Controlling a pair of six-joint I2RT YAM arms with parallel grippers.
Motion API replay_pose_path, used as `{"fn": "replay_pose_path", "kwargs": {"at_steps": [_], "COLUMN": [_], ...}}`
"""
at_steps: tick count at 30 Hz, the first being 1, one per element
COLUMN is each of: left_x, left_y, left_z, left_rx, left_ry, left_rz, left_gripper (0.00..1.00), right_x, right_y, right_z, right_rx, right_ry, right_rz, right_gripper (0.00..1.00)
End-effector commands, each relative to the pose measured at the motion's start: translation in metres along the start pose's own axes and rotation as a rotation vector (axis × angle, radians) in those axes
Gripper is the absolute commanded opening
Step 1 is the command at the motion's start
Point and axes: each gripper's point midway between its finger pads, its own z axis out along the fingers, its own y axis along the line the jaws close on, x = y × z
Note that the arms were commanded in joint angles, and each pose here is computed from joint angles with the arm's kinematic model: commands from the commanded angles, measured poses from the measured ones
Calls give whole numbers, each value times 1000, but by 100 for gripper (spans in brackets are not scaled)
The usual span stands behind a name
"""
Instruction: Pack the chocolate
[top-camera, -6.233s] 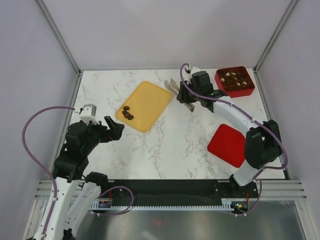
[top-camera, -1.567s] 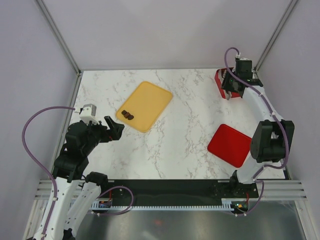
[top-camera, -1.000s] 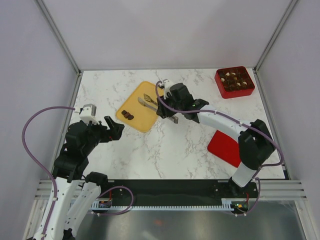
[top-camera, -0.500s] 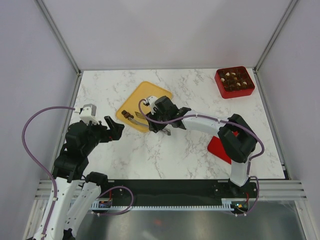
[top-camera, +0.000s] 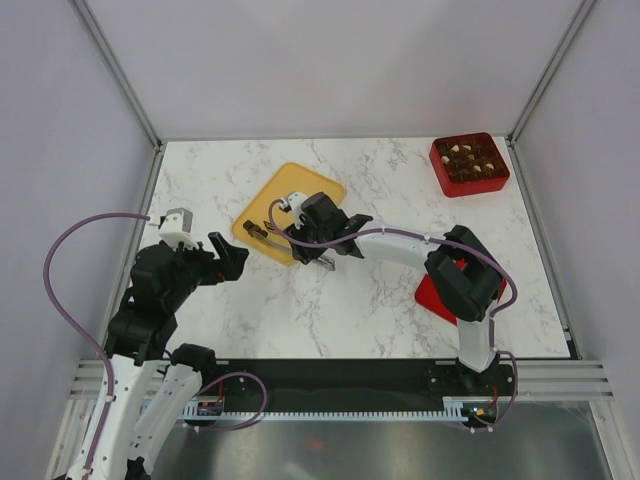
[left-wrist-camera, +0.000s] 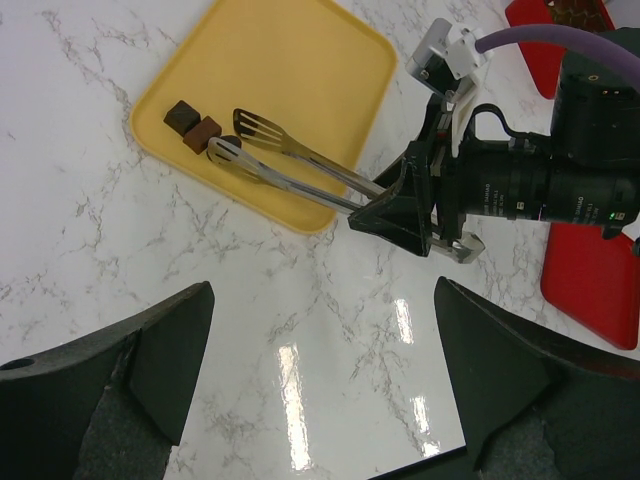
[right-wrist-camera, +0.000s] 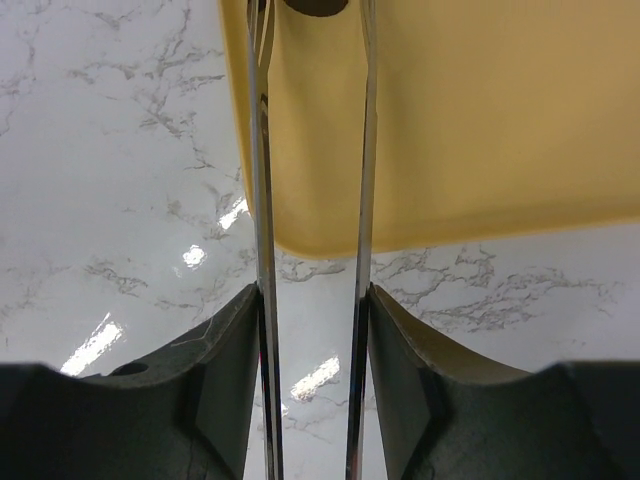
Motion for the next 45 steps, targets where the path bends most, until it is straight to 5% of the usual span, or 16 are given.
{"fn": "replay_pose_path", "kwargs": {"at_steps": [1, 24, 33, 45], "left_x": [-6, -6, -6, -4], "left_y": [1, 1, 1, 0], "left_z": [1, 1, 2, 3], "left_rx": [-1, -4, -2, 3], "left_ry": [-30, -32, -29, -20], "left_rz": [14, 13, 12, 12], "left_gripper": [100, 100, 100, 100], "right_x": [-30, -34, -45, -13], "right_y": [3, -20, -111, -292], "right_z": [2, -36, -95, -243], "right_rx": [8, 122, 269, 720], "right_ry": [-81, -97, -151, -296], "right_rz": [-32, -15, 206, 551], "right_gripper": [51, 35, 33, 33]}}
